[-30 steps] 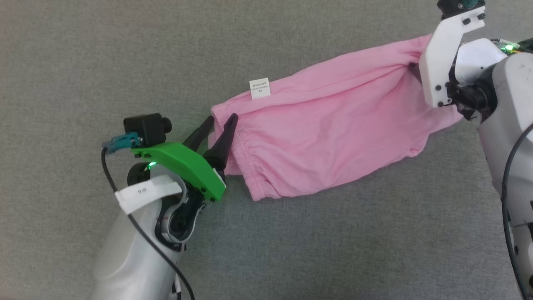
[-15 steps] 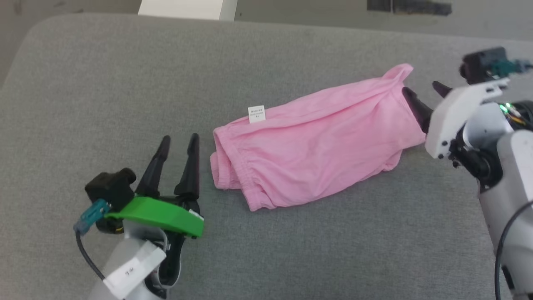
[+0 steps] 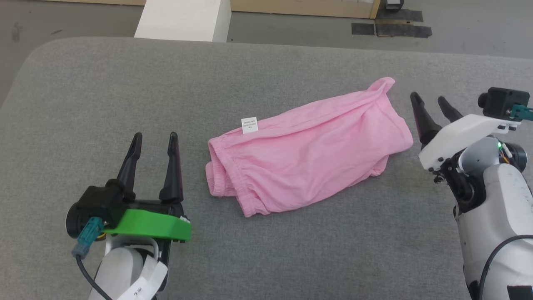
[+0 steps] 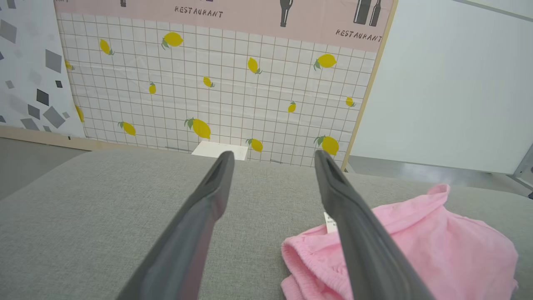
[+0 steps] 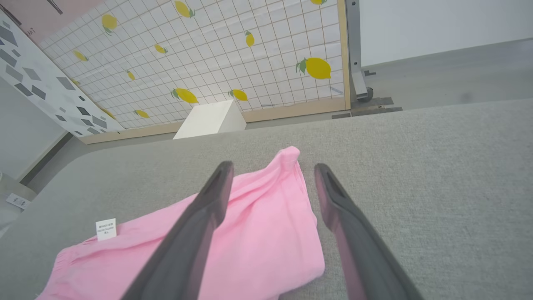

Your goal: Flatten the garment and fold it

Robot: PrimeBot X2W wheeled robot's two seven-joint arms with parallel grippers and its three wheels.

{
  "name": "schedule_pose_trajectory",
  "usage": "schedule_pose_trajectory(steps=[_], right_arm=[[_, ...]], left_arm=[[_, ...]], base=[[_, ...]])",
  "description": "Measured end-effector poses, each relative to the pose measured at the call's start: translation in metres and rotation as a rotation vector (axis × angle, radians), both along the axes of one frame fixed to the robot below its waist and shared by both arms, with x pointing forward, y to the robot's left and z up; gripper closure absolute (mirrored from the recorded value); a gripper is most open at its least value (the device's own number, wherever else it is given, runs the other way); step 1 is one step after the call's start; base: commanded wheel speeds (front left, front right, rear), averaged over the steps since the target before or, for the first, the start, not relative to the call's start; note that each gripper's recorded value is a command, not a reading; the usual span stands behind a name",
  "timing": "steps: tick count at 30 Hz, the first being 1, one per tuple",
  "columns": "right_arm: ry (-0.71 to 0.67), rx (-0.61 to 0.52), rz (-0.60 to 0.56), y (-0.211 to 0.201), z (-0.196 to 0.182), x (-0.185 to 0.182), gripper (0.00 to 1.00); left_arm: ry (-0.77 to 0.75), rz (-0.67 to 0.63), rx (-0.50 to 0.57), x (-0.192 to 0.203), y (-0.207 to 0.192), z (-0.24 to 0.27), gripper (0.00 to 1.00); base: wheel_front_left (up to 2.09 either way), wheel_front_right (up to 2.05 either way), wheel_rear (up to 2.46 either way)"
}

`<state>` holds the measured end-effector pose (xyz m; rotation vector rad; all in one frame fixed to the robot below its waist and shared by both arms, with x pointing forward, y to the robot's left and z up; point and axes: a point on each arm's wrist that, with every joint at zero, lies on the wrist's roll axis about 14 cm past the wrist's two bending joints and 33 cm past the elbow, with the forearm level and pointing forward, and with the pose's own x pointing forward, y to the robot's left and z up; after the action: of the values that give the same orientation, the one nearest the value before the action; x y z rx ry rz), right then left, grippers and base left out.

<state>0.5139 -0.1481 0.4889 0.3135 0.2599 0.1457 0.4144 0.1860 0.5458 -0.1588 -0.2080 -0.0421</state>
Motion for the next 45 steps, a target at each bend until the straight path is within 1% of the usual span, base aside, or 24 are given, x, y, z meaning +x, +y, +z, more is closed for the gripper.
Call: schedule_pose_trajectory(steps=[4,6,10,17,25,28,31,32,33,34,35,36,43,45], right_arm=[[0.089,0.031,-0.063,-0.012,-0.023,0.005,0.00],[0.130,0.022,-0.082,-0.017,-0.032,0.011,0.00],[0.212,-0.010,-0.080,-0.014,-0.050,0.020,0.00],[0.400,-0.096,-0.012,0.003,-0.082,0.029,0.00],[0.618,-0.265,0.111,0.020,-0.114,0.026,0.00],[0.673,-0.294,0.136,0.024,-0.117,0.028,0.00],[0.723,-0.299,0.153,0.027,-0.120,0.027,0.00],[0.739,-0.300,0.158,0.027,-0.121,0.026,0.29],[0.752,-0.299,0.162,0.027,-0.121,0.026,0.55],[0.759,-0.298,0.165,0.028,-0.121,0.026,0.75],[0.760,-0.297,0.167,0.028,-0.120,0.026,0.86],[0.757,-0.298,0.168,0.029,-0.120,0.026,1.00],[0.715,-0.252,0.168,0.034,-0.115,0.023,1.00],[0.697,-0.258,0.165,0.032,-0.113,0.021,1.00]], left_arm=[[0.009,0.016,0.009,-0.001,0.004,-0.004,0.00],[0.014,0.016,0.009,0.000,0.004,-0.007,0.00],[0.027,0.027,0.007,0.000,0.008,-0.012,0.00],[0.050,0.037,0.005,0.002,0.013,-0.021,0.00],[0.072,0.042,-0.003,0.007,0.016,-0.029,0.00],[0.083,0.045,0.000,0.007,0.017,-0.033,0.00],[0.089,0.044,-0.001,0.006,0.016,-0.035,0.00],[0.090,0.044,-0.001,0.006,0.016,-0.035,0.00],[0.090,0.044,-0.002,0.007,0.016,-0.035,0.00],[0.089,0.044,-0.002,0.007,0.016,-0.035,0.00],[0.089,0.044,-0.002,0.007,0.016,-0.035,0.00],[0.089,0.044,-0.002,0.007,0.016,-0.035,0.00],[0.077,0.043,-0.005,0.007,0.016,-0.031,0.00],[0.071,0.040,-0.005,0.007,0.015,-0.029,0.00]], base=[[0.00,0.00,0.00],[0.00,0.00,0.00],[0.00,0.00,0.00],[0.00,0.00,0.00],[0.00,0.00,0.00],[0.00,0.00,0.00],[0.00,0.00,0.00],[0.00,0.00,0.00],[0.00,0.00,0.00],[0.00,0.00,0.00],[0.00,0.00,0.00],[0.00,0.00,0.00],[0.00,0.00,0.00],[0.00,0.00,0.00]])
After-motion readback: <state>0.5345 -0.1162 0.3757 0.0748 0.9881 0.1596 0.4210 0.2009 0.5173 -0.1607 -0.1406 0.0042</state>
